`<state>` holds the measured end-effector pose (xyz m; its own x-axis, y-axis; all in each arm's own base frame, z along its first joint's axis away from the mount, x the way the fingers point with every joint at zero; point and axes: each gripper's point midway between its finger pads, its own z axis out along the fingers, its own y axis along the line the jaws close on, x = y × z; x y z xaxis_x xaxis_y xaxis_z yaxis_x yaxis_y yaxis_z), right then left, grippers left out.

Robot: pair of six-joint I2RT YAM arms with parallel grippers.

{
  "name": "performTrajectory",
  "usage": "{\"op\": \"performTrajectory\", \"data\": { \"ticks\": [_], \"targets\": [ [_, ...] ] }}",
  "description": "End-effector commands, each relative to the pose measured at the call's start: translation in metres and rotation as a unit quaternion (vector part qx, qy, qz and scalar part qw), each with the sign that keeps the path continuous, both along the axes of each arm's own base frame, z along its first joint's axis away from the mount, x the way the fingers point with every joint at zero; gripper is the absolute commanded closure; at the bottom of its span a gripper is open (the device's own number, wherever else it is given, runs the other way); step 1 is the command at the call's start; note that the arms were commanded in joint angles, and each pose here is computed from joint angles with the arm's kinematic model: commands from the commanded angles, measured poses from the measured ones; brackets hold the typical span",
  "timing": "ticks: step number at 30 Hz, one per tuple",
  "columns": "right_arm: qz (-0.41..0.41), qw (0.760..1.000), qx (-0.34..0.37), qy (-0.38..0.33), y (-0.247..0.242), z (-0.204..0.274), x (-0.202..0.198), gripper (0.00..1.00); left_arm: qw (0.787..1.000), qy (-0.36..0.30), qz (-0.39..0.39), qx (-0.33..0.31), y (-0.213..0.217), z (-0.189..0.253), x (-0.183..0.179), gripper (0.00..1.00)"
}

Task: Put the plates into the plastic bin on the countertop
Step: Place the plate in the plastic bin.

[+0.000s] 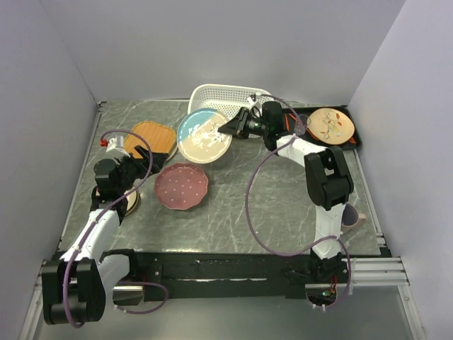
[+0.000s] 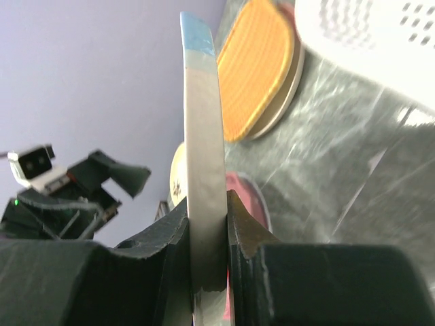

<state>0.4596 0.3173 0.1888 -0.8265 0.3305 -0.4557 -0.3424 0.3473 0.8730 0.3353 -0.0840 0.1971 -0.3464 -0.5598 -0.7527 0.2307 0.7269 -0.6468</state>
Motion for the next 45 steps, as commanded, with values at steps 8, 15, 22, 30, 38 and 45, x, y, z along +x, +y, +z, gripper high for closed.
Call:
{"op": "performTrajectory", "data": {
  "ticks": [8, 15, 22, 30, 38, 45],
  "targets": [
    [-0.053, 0.994, 0.048, -0.086, -0.018, 0.070, 0.066, 1.00, 0.998, -0.037, -0.048, -0.007, -0.015, 0.015, 0.001, 0.01],
    [-0.080, 0.992, 0.050, -0.088, -0.033, 0.080, 0.095, 1.00, 0.998, -0.034, -0.058, -0.013, -0.018, 0.012, 0.002, 0.01],
    [-0.104, 0.989, 0.054, -0.088, -0.042, 0.091, 0.118, 1.00, 0.997, -0.032, -0.061, -0.021, -0.019, 0.010, 0.004, 0.01],
    [-0.140, 0.986, 0.046, -0.080, -0.057, 0.091, 0.144, 1.00, 0.997, -0.033, -0.070, -0.026, -0.022, 0.009, 0.004, 0.01],
    [-0.172, 0.980, 0.049, -0.082, -0.063, 0.097, 0.162, 1.00, 0.995, -0.033, -0.083, -0.040, -0.026, 0.008, 0.004, 0.01],
    [-0.188, 0.978, 0.047, -0.079, -0.068, 0.093, 0.174, 1.00, 0.994, -0.037, -0.088, -0.048, -0.028, 0.007, 0.002, 0.01]
  ]
}}
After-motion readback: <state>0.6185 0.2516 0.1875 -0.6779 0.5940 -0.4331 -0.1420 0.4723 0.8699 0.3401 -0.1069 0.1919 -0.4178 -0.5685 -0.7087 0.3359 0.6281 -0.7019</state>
